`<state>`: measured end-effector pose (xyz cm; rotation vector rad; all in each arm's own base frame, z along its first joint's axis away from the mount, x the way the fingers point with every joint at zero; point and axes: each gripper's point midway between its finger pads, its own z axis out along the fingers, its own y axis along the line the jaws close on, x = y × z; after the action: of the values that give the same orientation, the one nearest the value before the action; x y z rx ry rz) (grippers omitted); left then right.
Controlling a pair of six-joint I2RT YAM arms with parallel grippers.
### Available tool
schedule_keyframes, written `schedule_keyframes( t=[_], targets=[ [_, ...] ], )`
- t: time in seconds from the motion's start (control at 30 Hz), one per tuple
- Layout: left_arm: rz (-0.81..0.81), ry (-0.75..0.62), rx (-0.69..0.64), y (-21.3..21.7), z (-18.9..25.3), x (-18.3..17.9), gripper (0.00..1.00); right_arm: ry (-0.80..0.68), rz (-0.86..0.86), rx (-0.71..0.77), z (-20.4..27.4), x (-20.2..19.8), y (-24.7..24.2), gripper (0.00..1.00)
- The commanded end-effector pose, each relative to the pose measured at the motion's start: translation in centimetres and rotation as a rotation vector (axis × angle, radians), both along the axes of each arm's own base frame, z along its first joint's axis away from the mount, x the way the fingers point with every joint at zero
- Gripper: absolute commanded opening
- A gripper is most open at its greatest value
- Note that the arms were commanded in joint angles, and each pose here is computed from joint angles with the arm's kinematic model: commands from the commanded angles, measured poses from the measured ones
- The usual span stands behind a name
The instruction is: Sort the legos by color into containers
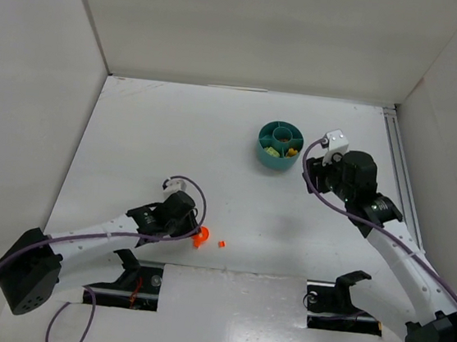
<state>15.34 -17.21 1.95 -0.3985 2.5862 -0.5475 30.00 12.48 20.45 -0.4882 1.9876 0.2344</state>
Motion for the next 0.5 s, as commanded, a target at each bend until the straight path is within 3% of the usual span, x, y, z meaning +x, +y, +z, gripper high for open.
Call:
schedule_keyframes(
  t=[0.0,0.13,0.27,0.47],
  targets=[
    [-0.048,-0.036,0.036,-1.0,0.6,0.3,0.23,-0.017,-0.045,-0.011,1.0,-0.1,-0.9,0.62],
    [-0.038,-0.025,0.117,-0.4,0.4,-0.1,0.11,-0.006,-0.075,-0.011,0.8,0.0,-1.6,0.62],
    [-0.005,-0.044,0.119,-0.6,1.4,0.7,0.02,-0.006,-0.075,-0.011,0.8,-0.4,-1.8,0.62],
    [0.008,-0.151,0.069,-1.7,5.1,2.5,0.00,-0.012,-0.085,-0.014,0.7,-1.2,-2.3,0.62]
  ],
)
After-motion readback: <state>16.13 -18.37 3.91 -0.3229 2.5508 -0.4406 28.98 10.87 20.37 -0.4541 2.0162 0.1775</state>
